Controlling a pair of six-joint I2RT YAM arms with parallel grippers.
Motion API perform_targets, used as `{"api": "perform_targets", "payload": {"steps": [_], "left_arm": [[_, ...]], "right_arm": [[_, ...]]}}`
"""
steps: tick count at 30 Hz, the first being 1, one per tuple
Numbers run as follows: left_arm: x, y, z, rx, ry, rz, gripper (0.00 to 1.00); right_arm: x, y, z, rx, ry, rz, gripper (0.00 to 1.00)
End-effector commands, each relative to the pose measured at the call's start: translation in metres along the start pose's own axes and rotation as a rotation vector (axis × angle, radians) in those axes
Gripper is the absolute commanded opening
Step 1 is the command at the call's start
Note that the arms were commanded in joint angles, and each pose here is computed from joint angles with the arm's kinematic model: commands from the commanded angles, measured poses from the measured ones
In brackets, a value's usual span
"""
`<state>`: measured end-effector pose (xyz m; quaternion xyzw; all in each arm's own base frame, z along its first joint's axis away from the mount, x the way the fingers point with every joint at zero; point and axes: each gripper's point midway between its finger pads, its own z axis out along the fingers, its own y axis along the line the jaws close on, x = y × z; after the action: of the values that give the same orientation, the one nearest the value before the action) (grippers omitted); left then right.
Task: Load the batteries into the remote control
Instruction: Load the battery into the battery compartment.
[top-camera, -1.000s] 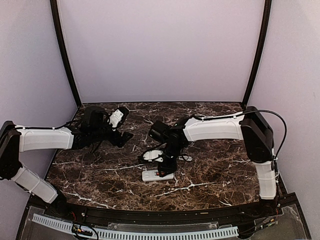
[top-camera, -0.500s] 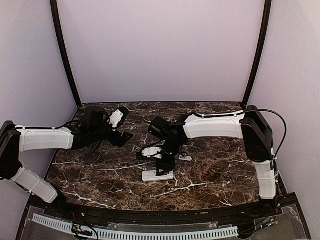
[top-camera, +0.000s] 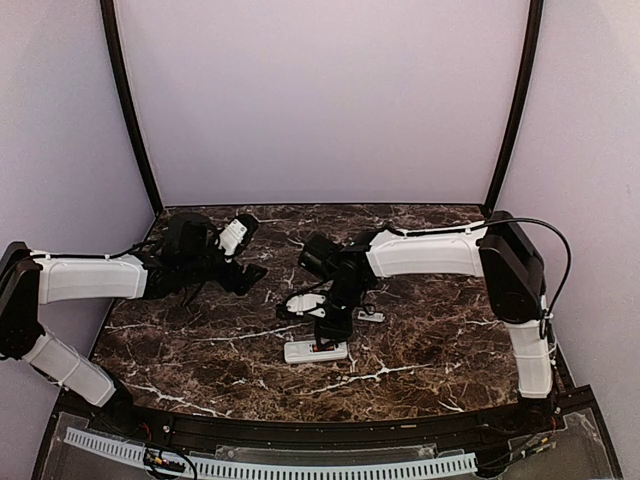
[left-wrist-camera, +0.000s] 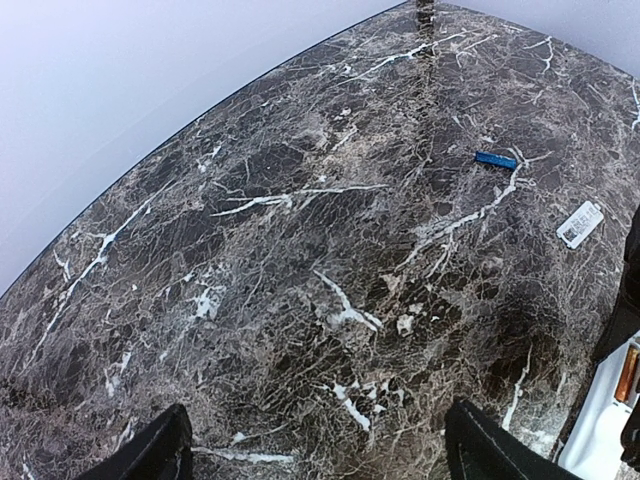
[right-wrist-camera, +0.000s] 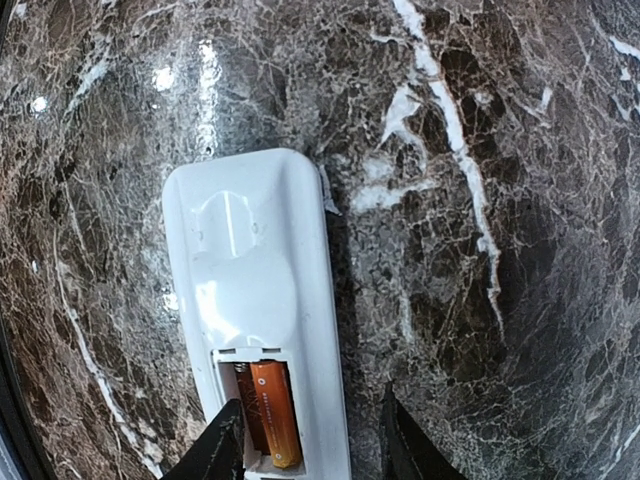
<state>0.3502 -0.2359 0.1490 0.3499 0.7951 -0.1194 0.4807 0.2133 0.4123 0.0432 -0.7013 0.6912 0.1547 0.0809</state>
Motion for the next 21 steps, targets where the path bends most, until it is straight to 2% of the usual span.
{"api": "perform_targets", "payload": {"steps": [1, 10, 17, 21], "left_arm": [[0.003, 0.002, -0.001, -0.001, 0.001, -0.007, 0.86], [0.003, 0.002, -0.001, 0.000, 0.001, -0.005, 0.86], [0.003, 0.002, -0.001, 0.002, 0.003, -0.006, 0.86], [0.004, 0.002, -0.001, 0.002, 0.004, -0.006, 0.86]], "right_arm": [[0.014, -0.001, 0.016, -0.008, 0.045, 0.019, 0.42], [0.021, -0.004, 0.023, -0.002, 0.072, 0.011, 0.36], [0.022, -0.007, 0.026, 0.009, 0.080, 0.000, 0.18], [0.021, -0.008, 0.026, 0.014, 0.082, -0.008, 0.18]]}}
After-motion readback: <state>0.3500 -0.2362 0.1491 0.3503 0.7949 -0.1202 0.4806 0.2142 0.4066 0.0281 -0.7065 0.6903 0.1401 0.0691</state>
